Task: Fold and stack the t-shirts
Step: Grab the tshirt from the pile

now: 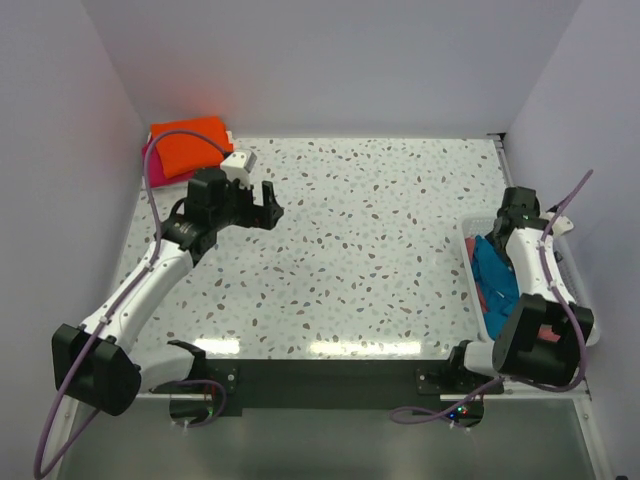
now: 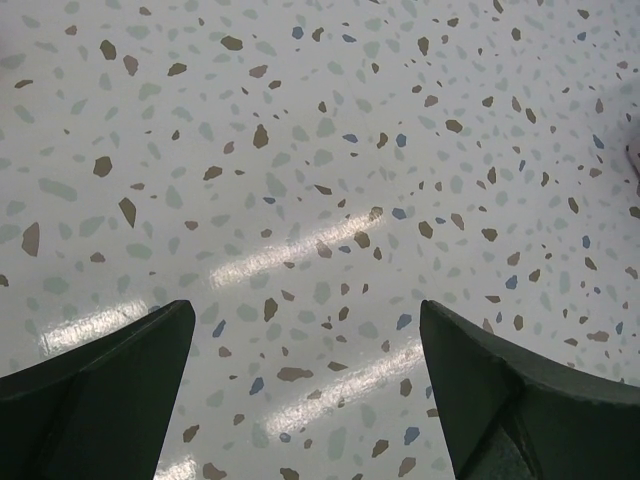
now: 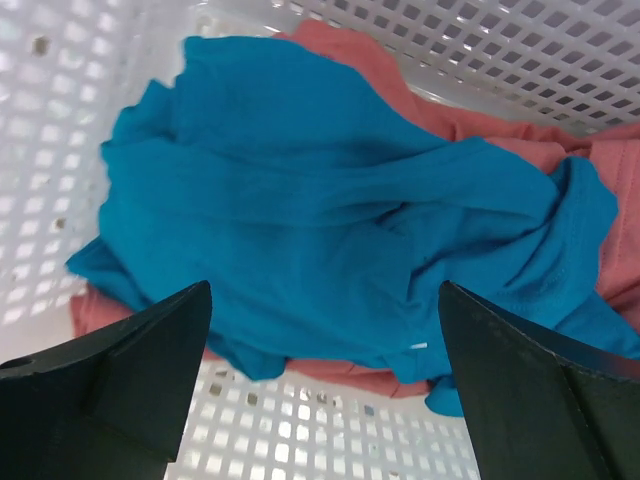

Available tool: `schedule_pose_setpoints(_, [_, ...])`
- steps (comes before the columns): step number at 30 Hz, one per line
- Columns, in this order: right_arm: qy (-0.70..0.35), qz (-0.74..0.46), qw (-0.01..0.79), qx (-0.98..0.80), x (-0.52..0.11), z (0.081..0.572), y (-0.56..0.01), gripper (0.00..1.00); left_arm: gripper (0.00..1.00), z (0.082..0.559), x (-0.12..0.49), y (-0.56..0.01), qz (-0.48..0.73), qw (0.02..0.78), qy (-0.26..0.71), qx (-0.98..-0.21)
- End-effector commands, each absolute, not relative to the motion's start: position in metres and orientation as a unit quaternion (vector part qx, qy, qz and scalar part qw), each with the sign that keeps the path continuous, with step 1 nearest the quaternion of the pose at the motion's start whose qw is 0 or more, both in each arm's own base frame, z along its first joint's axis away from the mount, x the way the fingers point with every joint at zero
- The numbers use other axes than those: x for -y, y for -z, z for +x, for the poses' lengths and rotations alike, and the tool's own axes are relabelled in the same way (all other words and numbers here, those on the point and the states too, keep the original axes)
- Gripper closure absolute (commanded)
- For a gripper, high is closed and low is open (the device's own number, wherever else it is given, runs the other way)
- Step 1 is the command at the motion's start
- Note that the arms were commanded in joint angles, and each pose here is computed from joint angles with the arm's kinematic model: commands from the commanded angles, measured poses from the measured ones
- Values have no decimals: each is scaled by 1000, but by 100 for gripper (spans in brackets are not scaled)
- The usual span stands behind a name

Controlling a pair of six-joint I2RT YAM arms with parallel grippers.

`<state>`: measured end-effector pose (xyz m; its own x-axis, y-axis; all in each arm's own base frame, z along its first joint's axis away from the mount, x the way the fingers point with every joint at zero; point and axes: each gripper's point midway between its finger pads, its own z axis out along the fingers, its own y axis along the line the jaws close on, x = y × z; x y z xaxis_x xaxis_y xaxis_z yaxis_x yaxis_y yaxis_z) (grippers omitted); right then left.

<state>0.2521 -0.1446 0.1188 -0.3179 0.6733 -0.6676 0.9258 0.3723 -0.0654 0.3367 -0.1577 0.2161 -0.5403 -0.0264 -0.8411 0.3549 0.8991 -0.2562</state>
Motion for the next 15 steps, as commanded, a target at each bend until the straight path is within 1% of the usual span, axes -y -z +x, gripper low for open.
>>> schedule_pose_setpoints(1, [219,558,292,-745,166,263,-108,1,0,340,166,-221,95,474,229,-845])
schedule_pose_setpoints(9, [199,596,272,-729,178,266,-80,2,0,342,163,-219,92,476,220,-847])
schedule_pose_setpoints(12, [193,599,277,-726,177,266,-77,6,0,342,164,-218,93,474,221,-848])
schedule_pose_setpoints(15, [192,600,283,-724,177,265,-78,16,0,342,165,-217,94,471,224,-848])
